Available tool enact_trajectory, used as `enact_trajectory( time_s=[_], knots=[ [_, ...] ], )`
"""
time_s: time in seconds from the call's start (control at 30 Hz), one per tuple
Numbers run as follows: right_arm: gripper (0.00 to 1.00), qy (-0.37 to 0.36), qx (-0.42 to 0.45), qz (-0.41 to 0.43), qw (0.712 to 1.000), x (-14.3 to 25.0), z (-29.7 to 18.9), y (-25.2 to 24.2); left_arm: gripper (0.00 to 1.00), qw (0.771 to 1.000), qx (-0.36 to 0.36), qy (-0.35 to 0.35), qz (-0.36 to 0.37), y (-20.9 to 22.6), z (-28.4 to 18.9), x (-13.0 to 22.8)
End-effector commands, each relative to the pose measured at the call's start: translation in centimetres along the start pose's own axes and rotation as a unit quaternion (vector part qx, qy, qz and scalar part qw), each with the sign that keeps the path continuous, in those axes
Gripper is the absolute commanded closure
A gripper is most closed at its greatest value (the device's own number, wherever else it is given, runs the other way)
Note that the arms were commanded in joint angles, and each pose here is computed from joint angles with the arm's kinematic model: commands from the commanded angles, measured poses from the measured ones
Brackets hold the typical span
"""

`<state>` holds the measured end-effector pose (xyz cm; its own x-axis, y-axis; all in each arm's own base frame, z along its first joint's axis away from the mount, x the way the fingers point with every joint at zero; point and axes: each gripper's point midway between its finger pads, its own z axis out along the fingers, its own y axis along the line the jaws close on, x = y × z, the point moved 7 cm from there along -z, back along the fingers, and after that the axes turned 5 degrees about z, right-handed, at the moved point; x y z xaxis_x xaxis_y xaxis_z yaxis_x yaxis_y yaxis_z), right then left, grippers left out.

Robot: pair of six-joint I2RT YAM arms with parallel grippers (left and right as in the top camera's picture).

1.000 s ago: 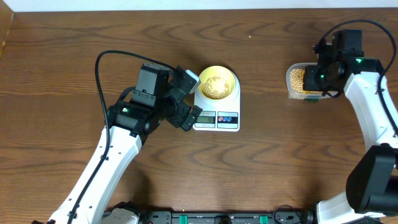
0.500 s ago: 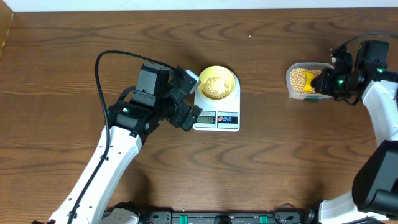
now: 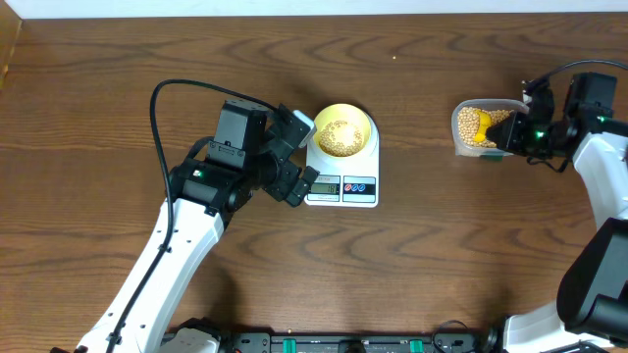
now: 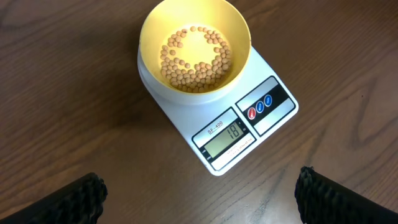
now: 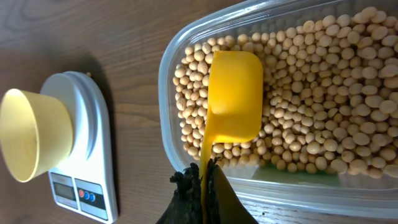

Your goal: Scoop item into bowl and weigh 50g on scale

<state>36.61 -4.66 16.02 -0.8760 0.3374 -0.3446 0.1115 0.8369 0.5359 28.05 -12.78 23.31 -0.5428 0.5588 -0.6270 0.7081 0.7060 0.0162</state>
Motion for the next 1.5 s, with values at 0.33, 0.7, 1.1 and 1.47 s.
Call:
enact_trajectory(
  time_s=[0.33,0.7,1.1,1.47],
  knots=[
    [0.99,-0.011,-0.052,0.048,0.997,0.0,-1.9,-2.1,0.01,1.000,0.004,-0.003,0.000,-0.1,-0.2,0.1],
    [0.99,-0.031,-0.086,0.078,0.993,-0.3,-3.5,-3.6,0.01,1.000,0.004,-0.003,0.000,-0.1,-0.2,0.1],
    [0.99,-0.058,-0.154,0.089,0.982,-0.9,-5.2,-4.0,0.01,1.000,0.004,-0.003,0.000,-0.1,-0.2,0.1],
    [0.99,-0.069,-0.190,0.103,0.974,-1.2,-6.1,-4.0,0.01,1.000,0.004,-0.003,0.000,-0.1,-0.2,0.0]
  ],
)
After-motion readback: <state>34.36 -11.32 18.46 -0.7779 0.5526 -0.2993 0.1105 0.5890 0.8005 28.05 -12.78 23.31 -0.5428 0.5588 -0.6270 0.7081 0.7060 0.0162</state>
